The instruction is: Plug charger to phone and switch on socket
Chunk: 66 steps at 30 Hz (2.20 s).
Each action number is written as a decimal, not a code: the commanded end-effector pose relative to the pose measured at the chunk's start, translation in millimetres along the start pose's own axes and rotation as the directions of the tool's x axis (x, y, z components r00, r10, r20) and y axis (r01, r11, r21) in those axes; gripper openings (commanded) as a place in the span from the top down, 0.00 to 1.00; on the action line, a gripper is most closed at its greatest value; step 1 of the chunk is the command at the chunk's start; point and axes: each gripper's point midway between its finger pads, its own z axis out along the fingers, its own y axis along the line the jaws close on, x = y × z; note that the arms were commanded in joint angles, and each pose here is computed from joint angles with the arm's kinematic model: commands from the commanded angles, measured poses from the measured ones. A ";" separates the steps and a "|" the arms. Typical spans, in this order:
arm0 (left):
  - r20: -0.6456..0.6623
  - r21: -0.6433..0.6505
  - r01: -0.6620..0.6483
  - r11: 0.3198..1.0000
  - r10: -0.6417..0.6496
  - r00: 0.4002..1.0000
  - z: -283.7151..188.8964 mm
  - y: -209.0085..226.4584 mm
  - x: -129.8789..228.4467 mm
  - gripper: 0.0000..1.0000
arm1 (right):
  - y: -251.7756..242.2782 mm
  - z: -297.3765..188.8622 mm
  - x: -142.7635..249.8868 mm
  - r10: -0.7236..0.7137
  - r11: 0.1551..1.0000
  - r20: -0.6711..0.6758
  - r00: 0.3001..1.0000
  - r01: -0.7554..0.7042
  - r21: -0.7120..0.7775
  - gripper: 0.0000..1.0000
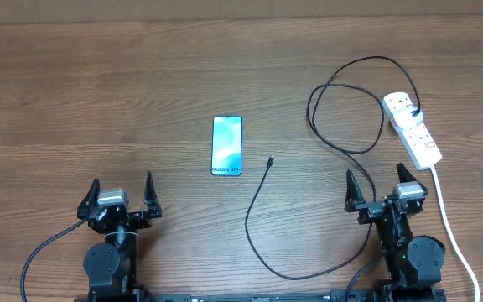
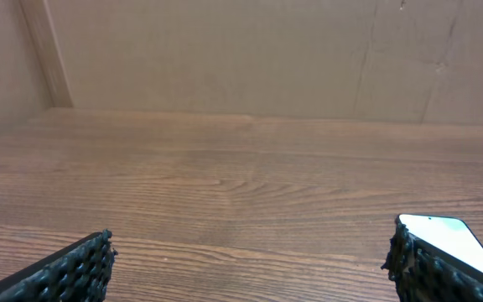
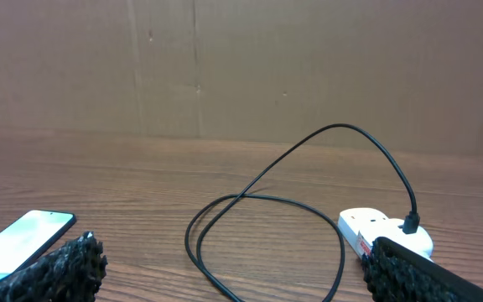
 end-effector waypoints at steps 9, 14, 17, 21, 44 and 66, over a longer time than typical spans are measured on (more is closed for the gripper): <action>0.009 0.003 -0.035 0.999 0.035 0.999 -0.4 -0.6 -1.0 0.00 | -0.9 0.2 2.6 0.003 1.000 0.000 1.000 -0.003 0.006 0.00; 0.008 0.003 -0.035 0.999 0.035 0.999 -0.3 -0.6 -0.7 0.01 | -1.0 0.2 2.6 0.003 1.000 0.000 1.000 -0.003 0.007 0.00; 0.009 0.003 -0.035 0.999 0.035 0.999 -0.4 -0.6 -1.0 0.01 | -0.9 0.2 2.6 0.003 1.000 0.000 1.000 -0.003 0.006 0.00; 0.008 0.071 0.035 0.997 -0.036 0.999 -0.8 -12.2 -1.5 0.00 | -0.9 0.2 2.6 0.003 1.000 0.000 1.000 -0.003 0.006 0.00; 0.500 0.440 0.310 0.843 -0.517 0.695 -75.3 -26.0 -191.4 0.00 | -1.0 0.2 2.6 0.003 1.000 0.000 1.000 -0.003 0.007 0.00; -0.565 0.301 0.370 0.879 -0.148 0.812 10.6 -88.5 -251.0 0.00 | -0.9 0.2 2.6 0.003 1.000 0.000 1.000 -0.003 0.006 0.00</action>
